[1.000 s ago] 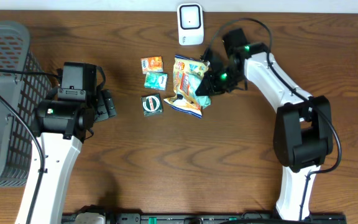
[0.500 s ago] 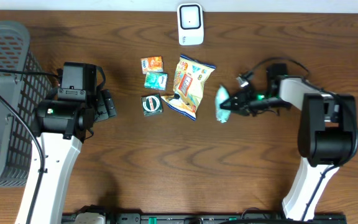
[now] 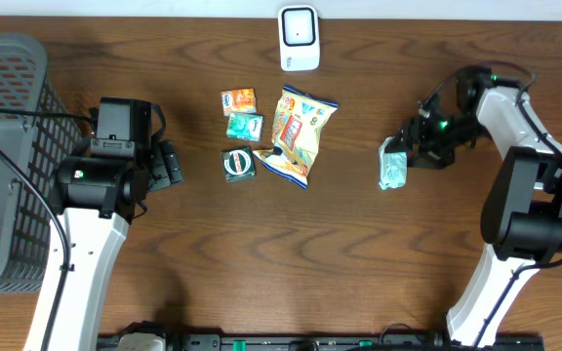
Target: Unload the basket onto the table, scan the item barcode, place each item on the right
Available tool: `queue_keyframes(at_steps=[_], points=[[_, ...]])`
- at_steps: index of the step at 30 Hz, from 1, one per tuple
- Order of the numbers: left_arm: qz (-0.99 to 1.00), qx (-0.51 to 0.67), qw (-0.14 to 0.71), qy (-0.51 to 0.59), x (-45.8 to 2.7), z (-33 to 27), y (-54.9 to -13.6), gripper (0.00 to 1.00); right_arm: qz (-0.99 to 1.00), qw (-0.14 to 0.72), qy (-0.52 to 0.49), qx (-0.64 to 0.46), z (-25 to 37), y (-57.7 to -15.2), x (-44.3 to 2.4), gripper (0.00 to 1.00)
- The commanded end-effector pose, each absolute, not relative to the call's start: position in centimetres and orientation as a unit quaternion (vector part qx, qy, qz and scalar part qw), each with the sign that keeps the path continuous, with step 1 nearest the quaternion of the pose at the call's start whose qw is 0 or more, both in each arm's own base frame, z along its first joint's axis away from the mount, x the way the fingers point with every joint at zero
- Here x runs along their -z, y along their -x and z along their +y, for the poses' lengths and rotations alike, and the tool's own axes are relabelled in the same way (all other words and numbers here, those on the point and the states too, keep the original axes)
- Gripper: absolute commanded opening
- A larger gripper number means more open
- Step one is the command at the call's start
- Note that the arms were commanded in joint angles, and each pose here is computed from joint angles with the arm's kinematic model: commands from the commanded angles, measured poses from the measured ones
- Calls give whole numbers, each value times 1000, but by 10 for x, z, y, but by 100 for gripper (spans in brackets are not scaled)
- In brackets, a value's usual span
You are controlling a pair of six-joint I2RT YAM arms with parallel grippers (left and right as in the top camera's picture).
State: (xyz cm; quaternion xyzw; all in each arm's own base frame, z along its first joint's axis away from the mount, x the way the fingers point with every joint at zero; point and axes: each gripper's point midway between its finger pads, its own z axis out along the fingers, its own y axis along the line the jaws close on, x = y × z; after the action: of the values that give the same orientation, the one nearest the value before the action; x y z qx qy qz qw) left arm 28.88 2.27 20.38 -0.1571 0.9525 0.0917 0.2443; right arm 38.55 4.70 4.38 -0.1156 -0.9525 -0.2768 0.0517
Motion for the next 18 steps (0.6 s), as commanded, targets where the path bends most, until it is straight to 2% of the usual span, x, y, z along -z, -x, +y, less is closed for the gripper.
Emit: queue_keyframes(at_steps=[1,4,11,15,18], points=[[951,-91,249,160,-208,22,-291,98,-979,45,84,178,27,-386,-38,81],[951,-91,249,160,-208,22,-291,98,-985,50,81,142,19,-382,-30,89],[951,-91,249,160,-208,22,-291,98,-985,59,80,143,20,-373,-16,88],[951,-91,249,160,-208,22,-291,98,-985,60,79,143,20,-368,-5,84],[951,-91,249,160,-208,22,-291,98,-983,61,80,154,24,-366,-1,71]])
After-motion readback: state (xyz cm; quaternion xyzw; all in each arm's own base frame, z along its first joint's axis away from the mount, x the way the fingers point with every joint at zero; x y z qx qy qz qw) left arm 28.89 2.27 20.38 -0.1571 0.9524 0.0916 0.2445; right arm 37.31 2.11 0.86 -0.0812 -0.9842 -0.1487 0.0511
